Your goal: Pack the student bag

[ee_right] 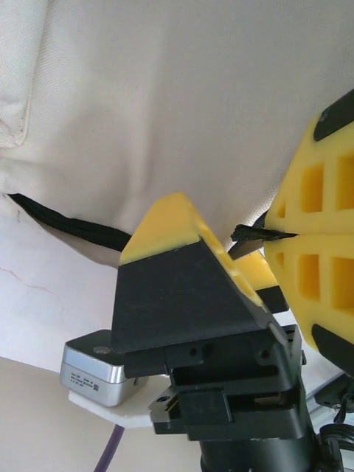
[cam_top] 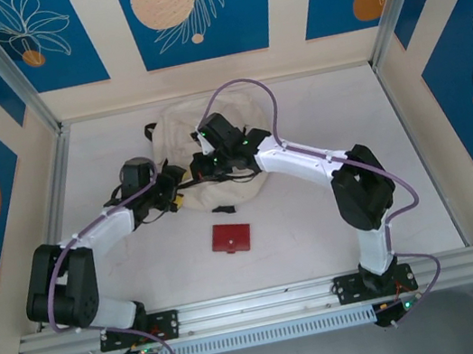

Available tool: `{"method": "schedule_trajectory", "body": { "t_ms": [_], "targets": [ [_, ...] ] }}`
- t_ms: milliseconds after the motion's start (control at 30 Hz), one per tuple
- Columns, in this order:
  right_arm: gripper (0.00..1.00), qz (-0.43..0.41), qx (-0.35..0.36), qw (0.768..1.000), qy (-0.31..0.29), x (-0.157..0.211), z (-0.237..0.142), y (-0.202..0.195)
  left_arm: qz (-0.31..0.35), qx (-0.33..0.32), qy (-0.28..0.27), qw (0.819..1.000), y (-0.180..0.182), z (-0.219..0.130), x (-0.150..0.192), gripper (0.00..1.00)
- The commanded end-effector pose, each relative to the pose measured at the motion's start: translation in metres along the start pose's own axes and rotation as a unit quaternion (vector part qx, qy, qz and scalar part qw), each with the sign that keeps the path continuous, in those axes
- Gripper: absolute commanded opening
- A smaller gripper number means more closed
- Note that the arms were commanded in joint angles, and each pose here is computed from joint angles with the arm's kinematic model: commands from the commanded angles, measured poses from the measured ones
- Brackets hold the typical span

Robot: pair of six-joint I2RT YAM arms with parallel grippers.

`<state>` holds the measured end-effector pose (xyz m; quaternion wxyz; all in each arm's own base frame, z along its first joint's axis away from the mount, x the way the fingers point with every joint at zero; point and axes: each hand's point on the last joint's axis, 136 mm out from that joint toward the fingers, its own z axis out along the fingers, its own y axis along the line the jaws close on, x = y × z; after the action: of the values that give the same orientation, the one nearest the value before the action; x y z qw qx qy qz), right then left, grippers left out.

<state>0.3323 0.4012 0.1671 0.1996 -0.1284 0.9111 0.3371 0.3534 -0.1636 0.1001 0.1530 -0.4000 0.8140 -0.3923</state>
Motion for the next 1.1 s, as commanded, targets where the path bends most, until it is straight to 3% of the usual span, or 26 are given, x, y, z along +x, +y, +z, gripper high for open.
{"method": "schedule_trajectory", "body": {
  "t_ms": [0,133,333,533,700,833,1067],
  "targets": [
    [0.00,-0.008,0.020,1.000,-0.014,0.003,-0.015,0.006,0.006,-0.003,-0.024,1.000,0.002,0.004,-0.008,0.51],
    [0.00,-0.005,0.103,0.994,-0.021,0.012,-0.024,-0.022,0.025,-0.014,-0.035,0.999,0.004,0.003,-0.012,0.28],
    [0.00,0.019,0.251,0.966,-0.051,0.022,-0.059,-0.079,0.053,-0.040,-0.055,0.996,0.011,-0.001,-0.019,0.07],
    [0.00,0.087,0.362,0.926,-0.065,0.041,-0.096,-0.132,0.069,-0.059,-0.071,0.993,0.017,-0.006,-0.027,0.02],
    [0.00,0.126,0.403,0.903,-0.080,0.045,-0.115,-0.160,0.081,-0.073,-0.085,0.990,0.022,-0.015,-0.034,0.00],
    [0.00,0.132,0.406,0.900,-0.088,0.038,-0.120,-0.167,0.089,-0.081,-0.091,0.989,0.025,-0.020,-0.044,0.00],
    [0.00,0.105,0.376,0.915,-0.097,0.015,-0.110,-0.153,0.110,-0.095,-0.110,0.983,0.023,-0.038,-0.075,0.00]
  ]
}}
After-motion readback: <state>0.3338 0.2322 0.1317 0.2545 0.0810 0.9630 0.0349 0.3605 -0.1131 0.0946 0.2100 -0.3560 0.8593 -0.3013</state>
